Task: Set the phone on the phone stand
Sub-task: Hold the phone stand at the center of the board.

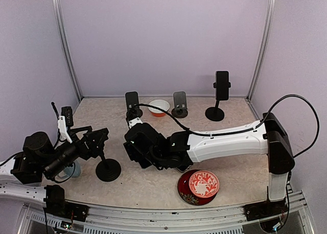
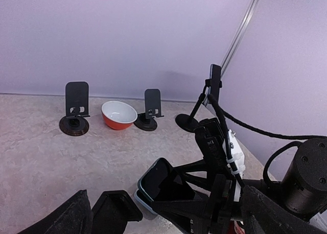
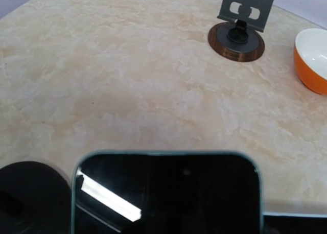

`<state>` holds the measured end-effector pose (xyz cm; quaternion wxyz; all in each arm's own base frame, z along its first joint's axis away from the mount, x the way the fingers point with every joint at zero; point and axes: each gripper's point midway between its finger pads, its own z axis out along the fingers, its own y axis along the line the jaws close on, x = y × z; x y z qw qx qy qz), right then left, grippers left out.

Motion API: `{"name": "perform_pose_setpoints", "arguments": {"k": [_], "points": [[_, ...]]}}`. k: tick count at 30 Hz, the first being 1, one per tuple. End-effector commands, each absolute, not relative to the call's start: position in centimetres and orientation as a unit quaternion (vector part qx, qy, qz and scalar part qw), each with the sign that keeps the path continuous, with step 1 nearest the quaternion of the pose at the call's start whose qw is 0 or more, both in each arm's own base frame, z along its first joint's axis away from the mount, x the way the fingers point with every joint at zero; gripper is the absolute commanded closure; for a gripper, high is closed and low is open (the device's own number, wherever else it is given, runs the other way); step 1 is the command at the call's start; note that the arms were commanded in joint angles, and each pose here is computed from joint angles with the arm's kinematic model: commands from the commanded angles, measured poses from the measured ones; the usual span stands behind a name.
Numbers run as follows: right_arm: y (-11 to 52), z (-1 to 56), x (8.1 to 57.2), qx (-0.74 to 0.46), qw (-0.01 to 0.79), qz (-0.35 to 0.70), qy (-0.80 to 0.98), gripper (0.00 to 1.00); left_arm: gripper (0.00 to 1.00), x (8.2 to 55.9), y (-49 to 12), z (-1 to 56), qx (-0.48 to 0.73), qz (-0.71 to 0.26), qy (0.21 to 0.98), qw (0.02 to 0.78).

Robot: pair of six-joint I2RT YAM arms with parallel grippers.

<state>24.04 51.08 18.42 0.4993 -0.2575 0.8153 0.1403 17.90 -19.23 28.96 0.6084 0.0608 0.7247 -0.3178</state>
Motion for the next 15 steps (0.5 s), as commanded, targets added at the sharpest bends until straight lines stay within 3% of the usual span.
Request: {"name": "perform_pose_setpoints", "arguments": {"k": [1,15], "points": [[52.5,19.3,23.8,-0.251,0.511,0.162,0.806,0.26,0.01,17.9,-19.3,27.8,0.066,-0.311,0.731,0.604],[55.1,16.3,22.9,-0.281,0.472,0.202,0.811,0.27,0.01,17.7,-19.9,25.8,0.074,-0.312,0.745,0.584]]}}
